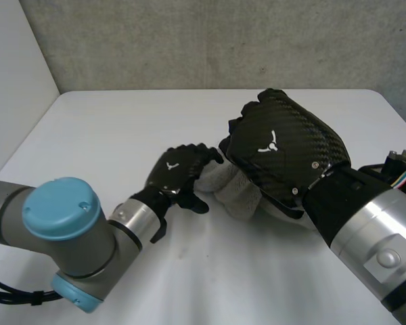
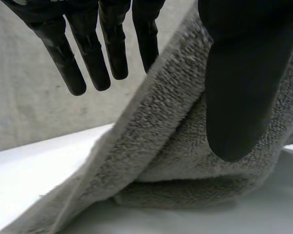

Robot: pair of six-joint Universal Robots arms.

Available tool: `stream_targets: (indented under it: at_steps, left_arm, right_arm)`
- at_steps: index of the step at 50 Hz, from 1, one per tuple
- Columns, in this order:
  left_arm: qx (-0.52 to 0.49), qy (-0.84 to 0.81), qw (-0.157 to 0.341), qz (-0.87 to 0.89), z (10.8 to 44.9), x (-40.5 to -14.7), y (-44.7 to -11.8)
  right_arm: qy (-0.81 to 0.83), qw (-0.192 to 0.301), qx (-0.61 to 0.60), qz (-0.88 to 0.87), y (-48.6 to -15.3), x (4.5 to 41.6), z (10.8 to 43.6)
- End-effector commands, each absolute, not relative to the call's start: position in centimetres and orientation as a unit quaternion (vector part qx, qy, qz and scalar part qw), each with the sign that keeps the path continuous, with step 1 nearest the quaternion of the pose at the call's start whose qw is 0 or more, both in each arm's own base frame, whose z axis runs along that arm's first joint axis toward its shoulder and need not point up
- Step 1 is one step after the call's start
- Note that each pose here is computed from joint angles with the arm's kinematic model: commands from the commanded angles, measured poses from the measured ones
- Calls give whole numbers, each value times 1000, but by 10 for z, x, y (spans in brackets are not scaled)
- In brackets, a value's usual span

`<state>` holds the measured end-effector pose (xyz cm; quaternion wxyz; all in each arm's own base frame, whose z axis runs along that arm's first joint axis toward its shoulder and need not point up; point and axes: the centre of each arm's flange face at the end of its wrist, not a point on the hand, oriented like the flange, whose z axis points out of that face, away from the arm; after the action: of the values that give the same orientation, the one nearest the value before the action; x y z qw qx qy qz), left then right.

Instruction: Fold the towel.

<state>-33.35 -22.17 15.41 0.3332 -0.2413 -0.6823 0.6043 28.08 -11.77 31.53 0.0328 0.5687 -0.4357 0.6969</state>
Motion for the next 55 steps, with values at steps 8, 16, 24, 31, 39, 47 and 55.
stream_targets:
  at_steps: [8,16,24,31,39,47,55]
  left_arm:
    - [-236,-676,327,617,130,-350,-231]
    - [-227,-675,244,659,128,-341,-251]
    - [-184,-633,98,745,198,-284,-281]
    - [-143,-515,99,840,322,-253,-235]
    - [-143,-464,108,868,382,-238,-205]
    - [-178,-563,97,801,330,-244,-229]
    - [-200,-701,63,681,228,-245,-280]
  right_arm:
    - [-434,33,568,699,-100,267,312]
    - [-433,35,566,701,-103,267,314]
    - [-464,75,544,695,-138,257,312]
    - [-480,99,499,715,-160,246,332]
    - [-491,67,412,765,-166,240,381]
    - [-587,34,457,667,-181,240,344]
    - [-650,-26,510,563,-216,266,274]
